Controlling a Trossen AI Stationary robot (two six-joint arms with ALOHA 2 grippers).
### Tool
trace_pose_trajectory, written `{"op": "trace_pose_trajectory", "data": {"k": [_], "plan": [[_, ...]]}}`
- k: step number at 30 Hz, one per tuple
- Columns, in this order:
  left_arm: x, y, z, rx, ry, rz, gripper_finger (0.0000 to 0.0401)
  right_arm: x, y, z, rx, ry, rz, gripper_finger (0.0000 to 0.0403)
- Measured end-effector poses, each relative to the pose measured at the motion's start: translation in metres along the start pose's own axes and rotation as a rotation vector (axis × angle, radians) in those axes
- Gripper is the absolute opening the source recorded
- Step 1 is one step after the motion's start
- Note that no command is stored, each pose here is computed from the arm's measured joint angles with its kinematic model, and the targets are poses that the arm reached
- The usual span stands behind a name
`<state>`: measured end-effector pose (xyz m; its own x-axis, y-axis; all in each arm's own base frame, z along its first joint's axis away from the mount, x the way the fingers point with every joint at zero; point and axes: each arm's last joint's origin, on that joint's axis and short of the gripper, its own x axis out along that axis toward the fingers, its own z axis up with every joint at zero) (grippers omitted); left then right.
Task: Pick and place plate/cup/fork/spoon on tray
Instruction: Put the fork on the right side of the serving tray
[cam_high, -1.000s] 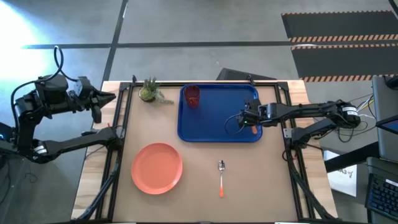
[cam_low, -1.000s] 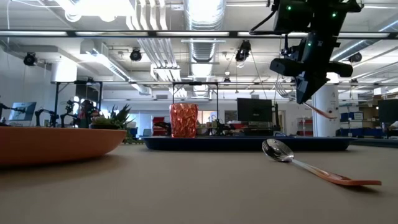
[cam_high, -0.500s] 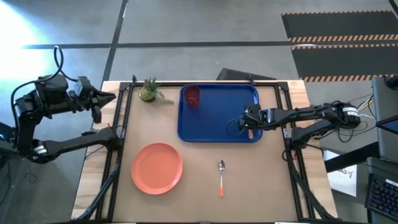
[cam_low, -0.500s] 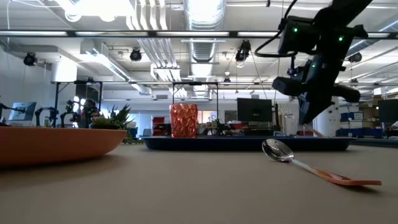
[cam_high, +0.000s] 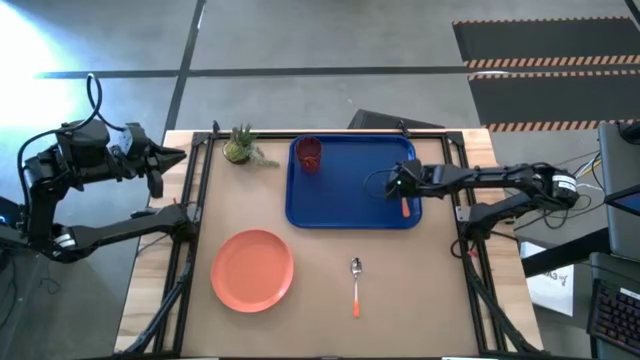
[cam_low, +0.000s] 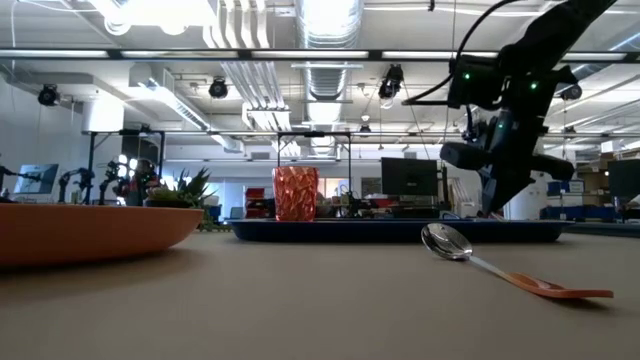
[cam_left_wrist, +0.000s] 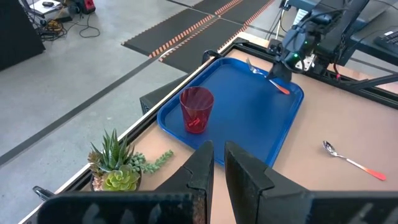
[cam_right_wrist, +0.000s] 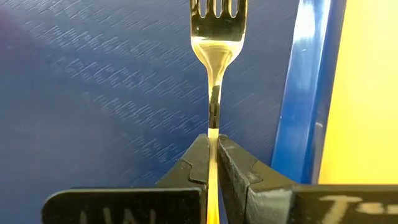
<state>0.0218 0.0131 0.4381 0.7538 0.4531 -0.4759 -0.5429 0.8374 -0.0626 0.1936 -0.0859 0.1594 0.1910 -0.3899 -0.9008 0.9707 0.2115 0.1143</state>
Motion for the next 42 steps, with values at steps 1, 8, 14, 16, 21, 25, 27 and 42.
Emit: {"op": "trace_pose_trajectory", "data": {"k": [1,8,14,16,21,25,27,42], "plan": [[0.0,0.0,0.0,0.0,0.0,0.0,0.0019,0.0,-0.001,0.001,0.001,0.0,-0.002,0.0008],[0.0,0.0,0.0,0.0,0.0,0.0,0.0019,0.008,-0.011,0.001,0.042,0.015,-0.032,0.0008],[0.0,0.0,0.0,-0.001,0.0,0.0,0.0019,0.02,-0.014,-0.005,0.121,-0.023,0.039,0.0008],[0.0,0.0,0.0,-0.001,0.0,0.0,0.0019,0.023,-0.014,-0.007,0.139,-0.043,0.067,0.0008],[0.0,0.0,0.0,-0.001,0.0,0.001,0.0019,0.025,-0.018,-0.009,0.154,-0.048,0.058,0.0008],[0.0,0.0,0.0,-0.001,0.0,0.0,0.0019,0.026,-0.018,-0.01,0.157,-0.047,0.053,0.0008],[0.0,0.0,0.0,-0.001,0.0,0.001,0.0019,0.026,-0.018,-0.01,0.157,-0.046,0.053,0.0008],[0.0,0.0,0.0,-0.001,0.0,0.001,0.0019,0.026,-0.018,-0.01,0.165,-0.045,0.055,0.0044]]}}
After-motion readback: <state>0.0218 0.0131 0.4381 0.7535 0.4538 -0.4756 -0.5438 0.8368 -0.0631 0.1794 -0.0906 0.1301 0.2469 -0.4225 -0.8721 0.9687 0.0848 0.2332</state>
